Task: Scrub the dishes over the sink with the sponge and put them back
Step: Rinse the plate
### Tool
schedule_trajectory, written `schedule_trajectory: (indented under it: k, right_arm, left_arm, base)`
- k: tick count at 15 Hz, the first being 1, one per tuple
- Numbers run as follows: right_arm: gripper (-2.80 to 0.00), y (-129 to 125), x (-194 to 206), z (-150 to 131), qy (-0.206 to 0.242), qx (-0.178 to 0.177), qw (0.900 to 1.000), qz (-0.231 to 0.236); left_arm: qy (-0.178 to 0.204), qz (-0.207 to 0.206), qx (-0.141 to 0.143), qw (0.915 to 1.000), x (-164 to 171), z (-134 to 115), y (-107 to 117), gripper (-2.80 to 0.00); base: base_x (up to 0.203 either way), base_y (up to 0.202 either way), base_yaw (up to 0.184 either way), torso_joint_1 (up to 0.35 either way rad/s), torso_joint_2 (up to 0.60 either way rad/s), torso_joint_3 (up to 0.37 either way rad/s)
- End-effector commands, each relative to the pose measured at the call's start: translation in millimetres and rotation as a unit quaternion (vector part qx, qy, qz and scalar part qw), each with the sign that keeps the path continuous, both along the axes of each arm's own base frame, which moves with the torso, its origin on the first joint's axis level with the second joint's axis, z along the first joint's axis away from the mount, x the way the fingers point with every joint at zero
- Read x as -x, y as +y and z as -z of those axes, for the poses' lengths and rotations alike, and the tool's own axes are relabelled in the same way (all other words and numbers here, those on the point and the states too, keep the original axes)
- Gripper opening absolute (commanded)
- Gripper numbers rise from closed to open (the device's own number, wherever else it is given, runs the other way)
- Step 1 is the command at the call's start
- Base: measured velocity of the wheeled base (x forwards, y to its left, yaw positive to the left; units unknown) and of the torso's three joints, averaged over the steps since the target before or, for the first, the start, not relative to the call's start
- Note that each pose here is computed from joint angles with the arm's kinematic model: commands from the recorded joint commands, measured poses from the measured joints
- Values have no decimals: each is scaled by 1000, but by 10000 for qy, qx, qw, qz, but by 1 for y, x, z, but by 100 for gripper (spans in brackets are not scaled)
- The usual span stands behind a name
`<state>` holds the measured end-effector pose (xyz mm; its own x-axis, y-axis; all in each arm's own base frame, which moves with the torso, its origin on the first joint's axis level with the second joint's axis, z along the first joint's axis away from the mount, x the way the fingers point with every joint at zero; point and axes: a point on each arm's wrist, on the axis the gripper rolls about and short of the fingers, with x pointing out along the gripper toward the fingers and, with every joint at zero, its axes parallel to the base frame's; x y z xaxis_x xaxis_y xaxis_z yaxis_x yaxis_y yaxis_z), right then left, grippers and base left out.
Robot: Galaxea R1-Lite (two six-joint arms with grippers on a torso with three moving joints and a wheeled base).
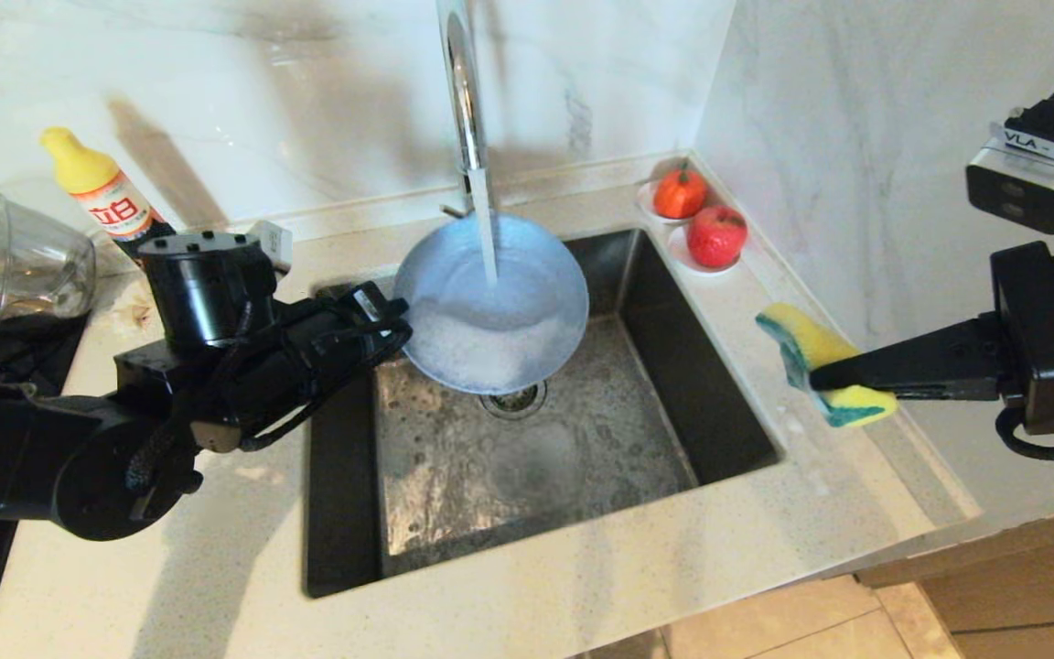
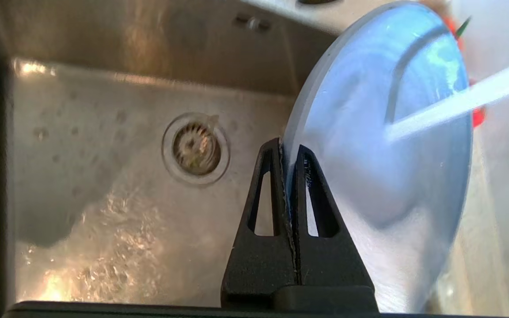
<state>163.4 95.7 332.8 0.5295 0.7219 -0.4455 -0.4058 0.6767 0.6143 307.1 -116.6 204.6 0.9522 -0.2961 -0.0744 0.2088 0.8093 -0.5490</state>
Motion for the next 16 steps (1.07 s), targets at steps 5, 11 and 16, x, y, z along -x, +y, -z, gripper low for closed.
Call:
schedule_trajectory:
  k: [5, 11, 16]
  right_arm:
    - [-280, -1, 2, 3, 70, 17, 10000, -4]
    - [-280, -3, 2, 17, 249, 93, 9996, 53]
    - [-280, -5, 2, 26, 289, 78, 9995, 61]
  left_arm:
    - [90, -1080, -877, 9902, -17, 25, 9, -280]
    - [-1163, -1730, -1757, 9621, -16, 4, 40, -280]
    - [-2054, -2029, -3013, 9088, 1, 8, 48, -280]
  base:
    - [0, 0, 0, 0, 0, 0]
    - [0, 0, 0, 0, 0, 0]
    - [0, 0, 0, 0, 0, 0]
